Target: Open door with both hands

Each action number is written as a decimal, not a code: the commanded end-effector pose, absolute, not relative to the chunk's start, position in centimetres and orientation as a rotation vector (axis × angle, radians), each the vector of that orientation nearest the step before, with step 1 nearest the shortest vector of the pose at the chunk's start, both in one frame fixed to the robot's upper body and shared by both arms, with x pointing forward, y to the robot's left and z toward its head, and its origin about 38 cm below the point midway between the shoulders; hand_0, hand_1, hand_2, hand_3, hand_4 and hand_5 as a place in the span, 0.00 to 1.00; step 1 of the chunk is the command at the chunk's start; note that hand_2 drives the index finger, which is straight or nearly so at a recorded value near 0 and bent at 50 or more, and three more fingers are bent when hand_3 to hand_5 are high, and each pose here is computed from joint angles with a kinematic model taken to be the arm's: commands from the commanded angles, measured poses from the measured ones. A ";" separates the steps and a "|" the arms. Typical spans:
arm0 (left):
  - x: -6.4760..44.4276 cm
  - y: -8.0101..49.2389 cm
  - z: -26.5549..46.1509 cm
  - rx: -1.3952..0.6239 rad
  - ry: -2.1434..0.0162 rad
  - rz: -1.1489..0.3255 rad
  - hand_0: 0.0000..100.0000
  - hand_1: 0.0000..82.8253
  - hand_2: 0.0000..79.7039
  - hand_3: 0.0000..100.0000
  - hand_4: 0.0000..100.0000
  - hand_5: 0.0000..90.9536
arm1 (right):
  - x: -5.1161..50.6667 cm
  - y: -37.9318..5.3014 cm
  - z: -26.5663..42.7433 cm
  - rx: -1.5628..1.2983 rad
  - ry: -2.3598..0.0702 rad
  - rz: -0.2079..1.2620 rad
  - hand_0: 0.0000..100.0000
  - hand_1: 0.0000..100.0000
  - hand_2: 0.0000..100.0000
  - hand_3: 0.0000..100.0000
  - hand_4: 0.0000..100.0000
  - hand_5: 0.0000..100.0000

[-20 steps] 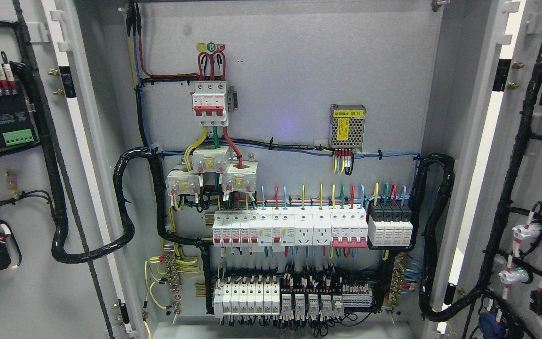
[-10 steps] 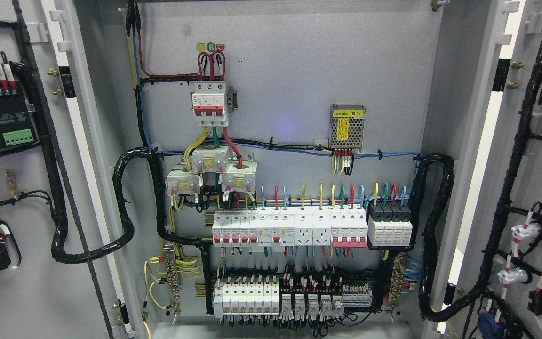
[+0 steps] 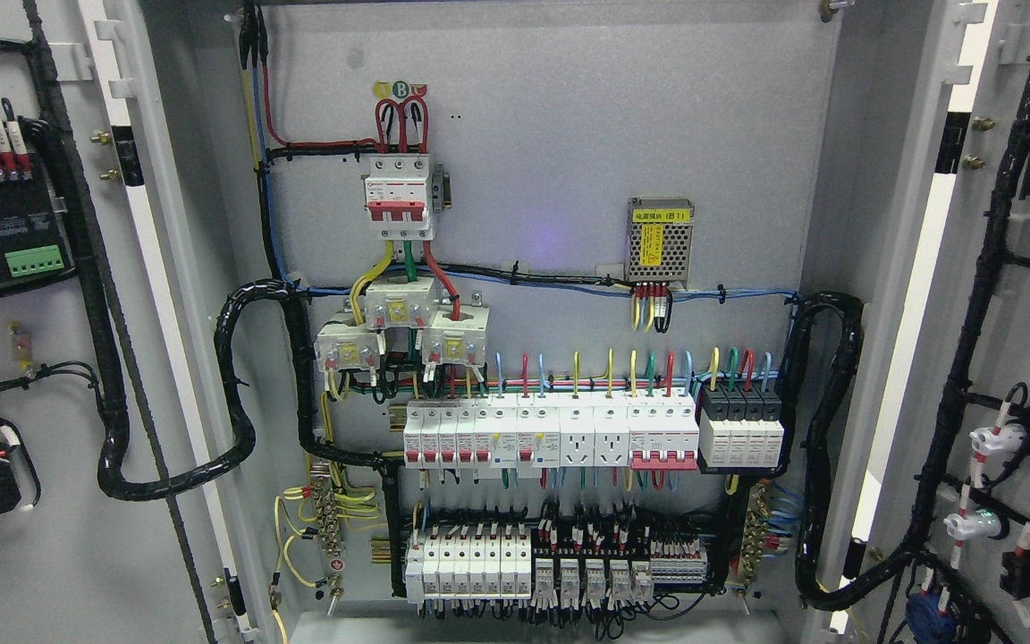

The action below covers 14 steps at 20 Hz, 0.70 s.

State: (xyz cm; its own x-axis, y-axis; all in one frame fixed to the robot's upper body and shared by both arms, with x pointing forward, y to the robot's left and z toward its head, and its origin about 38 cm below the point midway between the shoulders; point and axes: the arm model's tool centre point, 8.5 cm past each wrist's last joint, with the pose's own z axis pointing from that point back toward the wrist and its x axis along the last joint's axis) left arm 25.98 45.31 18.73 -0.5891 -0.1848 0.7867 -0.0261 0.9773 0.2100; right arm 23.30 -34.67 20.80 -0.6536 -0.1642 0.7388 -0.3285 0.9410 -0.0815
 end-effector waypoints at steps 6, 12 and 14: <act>24.3 33.6 12.1 -0.168 -2.073 -0.279 0.00 0.00 0.00 0.00 0.00 0.00 | 22.8 -26.7 13.4 0.615 -2.048 0.296 0.38 0.00 0.00 0.00 0.00 0.00; 19.8 29.0 5.4 -0.155 -1.877 -0.301 0.00 0.00 0.00 0.00 0.00 0.00 | 21.1 -22.7 8.5 0.668 -1.909 0.307 0.38 0.00 0.00 0.00 0.00 0.00; 18.4 28.1 2.8 -0.144 -1.788 -0.298 0.00 0.00 0.00 0.00 0.00 0.00 | 20.0 -21.6 6.5 0.688 -1.842 0.291 0.38 0.00 0.00 0.00 0.00 0.00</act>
State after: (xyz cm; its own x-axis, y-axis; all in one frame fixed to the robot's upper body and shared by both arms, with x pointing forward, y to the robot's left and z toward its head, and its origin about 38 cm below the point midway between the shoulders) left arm 22.55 35.28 9.79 -0.4192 -0.1362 0.8976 0.1899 0.9537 0.2333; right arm 22.94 -27.77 13.74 -0.4681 -0.2436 0.8494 -0.4910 0.8709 -0.0208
